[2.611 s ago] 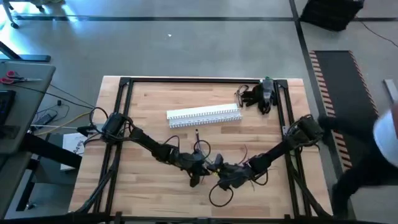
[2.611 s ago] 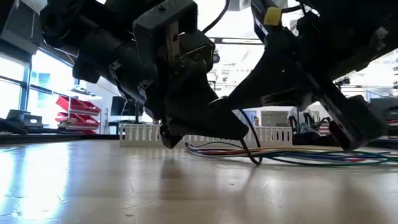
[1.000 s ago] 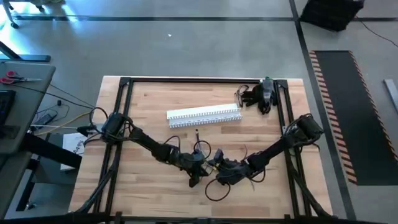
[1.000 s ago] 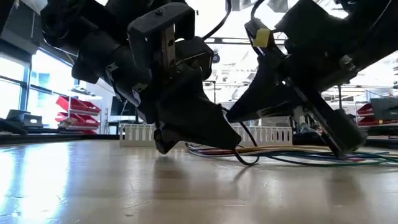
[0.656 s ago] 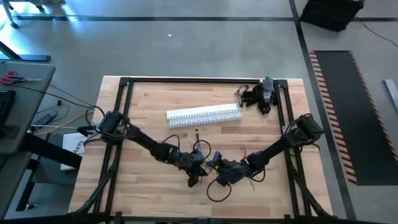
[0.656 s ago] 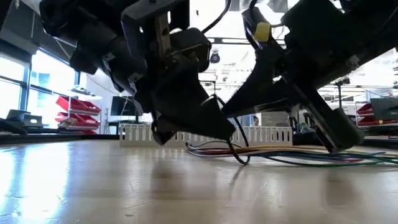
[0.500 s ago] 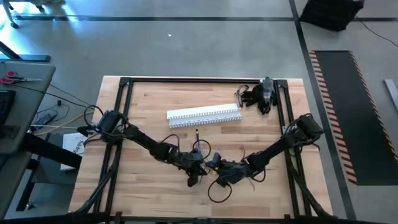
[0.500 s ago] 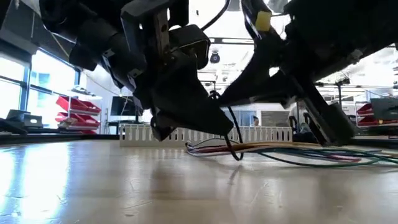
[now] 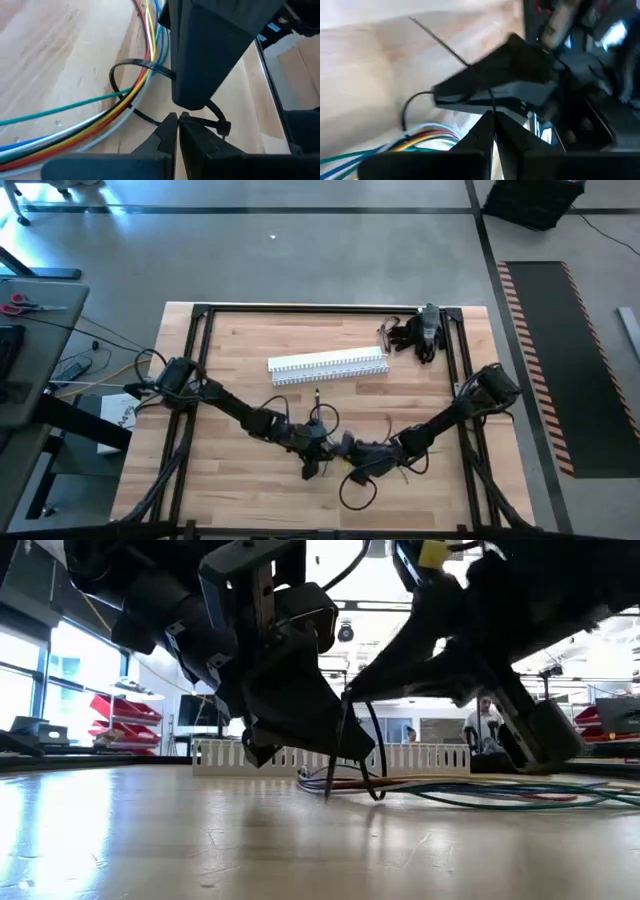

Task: Ziptie cables
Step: Wrap the cable wires with black ziptie

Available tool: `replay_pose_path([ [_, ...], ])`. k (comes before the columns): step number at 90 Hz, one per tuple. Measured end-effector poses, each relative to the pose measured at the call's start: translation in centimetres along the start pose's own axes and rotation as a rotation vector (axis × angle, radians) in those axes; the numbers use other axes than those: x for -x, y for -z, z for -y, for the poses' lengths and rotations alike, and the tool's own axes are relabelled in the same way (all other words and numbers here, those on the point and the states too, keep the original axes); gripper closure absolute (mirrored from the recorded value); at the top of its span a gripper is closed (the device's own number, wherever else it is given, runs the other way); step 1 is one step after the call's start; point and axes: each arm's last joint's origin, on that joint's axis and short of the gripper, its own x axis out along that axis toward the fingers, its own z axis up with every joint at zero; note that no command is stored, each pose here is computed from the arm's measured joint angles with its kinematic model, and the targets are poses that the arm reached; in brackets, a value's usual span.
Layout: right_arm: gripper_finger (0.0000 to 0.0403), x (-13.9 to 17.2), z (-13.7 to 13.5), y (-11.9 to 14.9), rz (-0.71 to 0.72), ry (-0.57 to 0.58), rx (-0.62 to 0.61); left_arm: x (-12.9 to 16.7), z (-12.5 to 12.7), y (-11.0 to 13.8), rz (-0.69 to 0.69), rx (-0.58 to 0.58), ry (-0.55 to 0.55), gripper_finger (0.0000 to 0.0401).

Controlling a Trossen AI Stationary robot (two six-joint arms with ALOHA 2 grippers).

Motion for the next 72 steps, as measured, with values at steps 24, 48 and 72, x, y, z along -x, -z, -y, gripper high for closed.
replay_pose_path([
  [24, 0.0335, 1.7, -0.8, -1.8, -0.008, 0.046, -0.3, 0.0, 0.1, 0.0, 0.033, -0.016, -0.046, 0.0401],
  [48, 0.0274, 3.6, 0.5, -2.5, 0.053, -0.019, -1.131, 0.1, 0.5, 0.3, 0.086, -0.087, -0.126, 0.0401],
  [72, 0.0272, 1.3, 1.4, 0.1, 0.017, -0.235, -1.819, 0.3, 1.2, 0.9, 0.147, -0.236, -0.248, 0.0401],
])
